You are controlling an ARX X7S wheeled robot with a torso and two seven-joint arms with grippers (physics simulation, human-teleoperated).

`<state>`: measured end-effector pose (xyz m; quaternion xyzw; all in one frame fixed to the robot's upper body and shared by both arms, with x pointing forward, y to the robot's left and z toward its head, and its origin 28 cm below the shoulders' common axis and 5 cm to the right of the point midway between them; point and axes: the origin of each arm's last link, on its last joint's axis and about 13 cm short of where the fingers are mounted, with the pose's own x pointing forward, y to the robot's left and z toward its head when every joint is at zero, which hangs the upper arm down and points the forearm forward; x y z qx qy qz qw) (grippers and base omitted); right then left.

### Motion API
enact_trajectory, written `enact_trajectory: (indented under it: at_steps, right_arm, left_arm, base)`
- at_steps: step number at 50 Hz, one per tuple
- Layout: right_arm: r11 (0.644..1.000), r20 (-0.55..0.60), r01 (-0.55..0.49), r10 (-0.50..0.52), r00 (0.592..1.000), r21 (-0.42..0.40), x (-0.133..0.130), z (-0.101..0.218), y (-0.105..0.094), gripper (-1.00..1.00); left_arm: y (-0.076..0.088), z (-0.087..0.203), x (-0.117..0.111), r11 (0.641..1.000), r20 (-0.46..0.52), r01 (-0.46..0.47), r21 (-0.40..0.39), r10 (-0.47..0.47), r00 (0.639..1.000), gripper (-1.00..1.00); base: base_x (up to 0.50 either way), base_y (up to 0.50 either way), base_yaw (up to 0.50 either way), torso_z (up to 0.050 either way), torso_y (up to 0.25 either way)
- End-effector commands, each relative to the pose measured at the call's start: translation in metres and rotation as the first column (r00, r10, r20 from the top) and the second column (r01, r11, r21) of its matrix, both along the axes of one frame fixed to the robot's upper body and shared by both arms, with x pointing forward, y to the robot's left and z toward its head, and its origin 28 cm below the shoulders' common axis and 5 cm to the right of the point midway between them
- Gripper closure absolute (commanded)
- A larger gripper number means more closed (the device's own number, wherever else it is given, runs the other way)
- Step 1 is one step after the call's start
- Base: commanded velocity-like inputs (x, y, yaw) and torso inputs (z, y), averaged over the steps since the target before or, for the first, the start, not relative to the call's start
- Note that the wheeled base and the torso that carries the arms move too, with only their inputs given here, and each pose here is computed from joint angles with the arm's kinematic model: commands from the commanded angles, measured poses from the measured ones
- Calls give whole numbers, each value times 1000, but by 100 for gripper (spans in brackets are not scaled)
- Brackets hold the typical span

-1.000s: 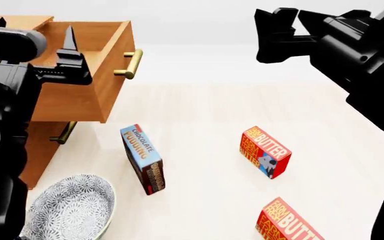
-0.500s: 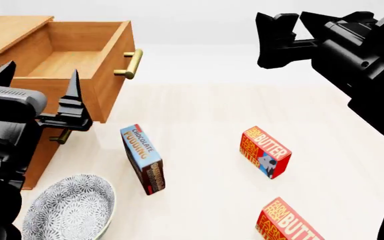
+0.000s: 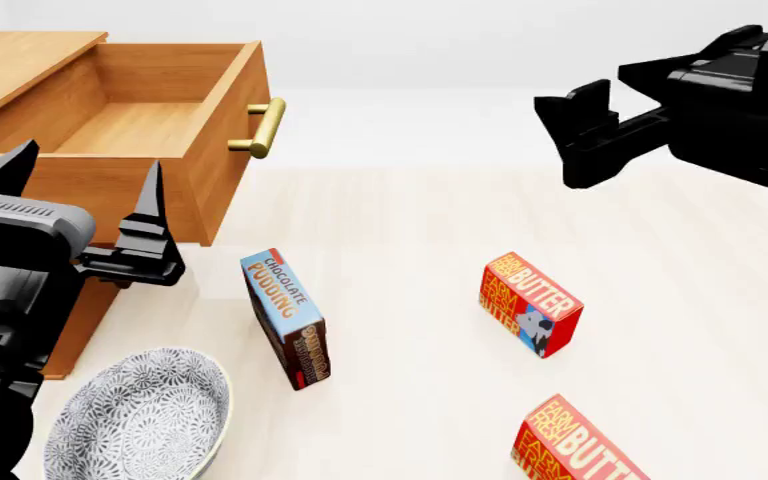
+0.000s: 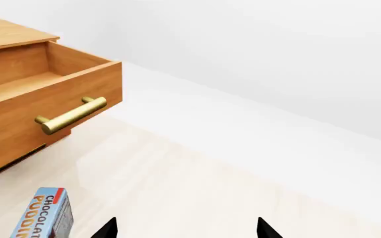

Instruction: Put the butter at the front in the top drawer of the cabinet and close it.

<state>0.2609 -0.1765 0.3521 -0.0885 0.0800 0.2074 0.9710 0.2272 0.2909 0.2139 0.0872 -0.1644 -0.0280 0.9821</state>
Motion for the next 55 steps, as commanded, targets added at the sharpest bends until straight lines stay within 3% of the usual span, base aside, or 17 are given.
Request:
enact_trajectory:
  at_steps: [1,6,22,55]
  right_arm:
    - [990,-74,-59,50,996,-125,-2,22,-31,-100]
    - [983,-148,-61,35,988,-175,3,27,-43,-100]
    - [976,-305,-7,-62,950,-218,33,10,-64,-100]
    - [978,-413,-27,-63,908,-208,104,-50,-60,-100]
  left_arm:
    - [2,-1,-2,1000,-7,9,-1,-9,1000,-100]
    - [2,0,-1,1000,-3,14,-9,-14,1000,-100]
    - [1,0,-1,999,7,28,-34,-28,1000,-100]
    - [-2,-10,2,993,-14,72,-94,-74,997,-100]
  base:
    - [0,0,0,0,0]
    - [0,0,0,0,0]
    - [0,0,0,0,0]
    - [0,0,0,0,0]
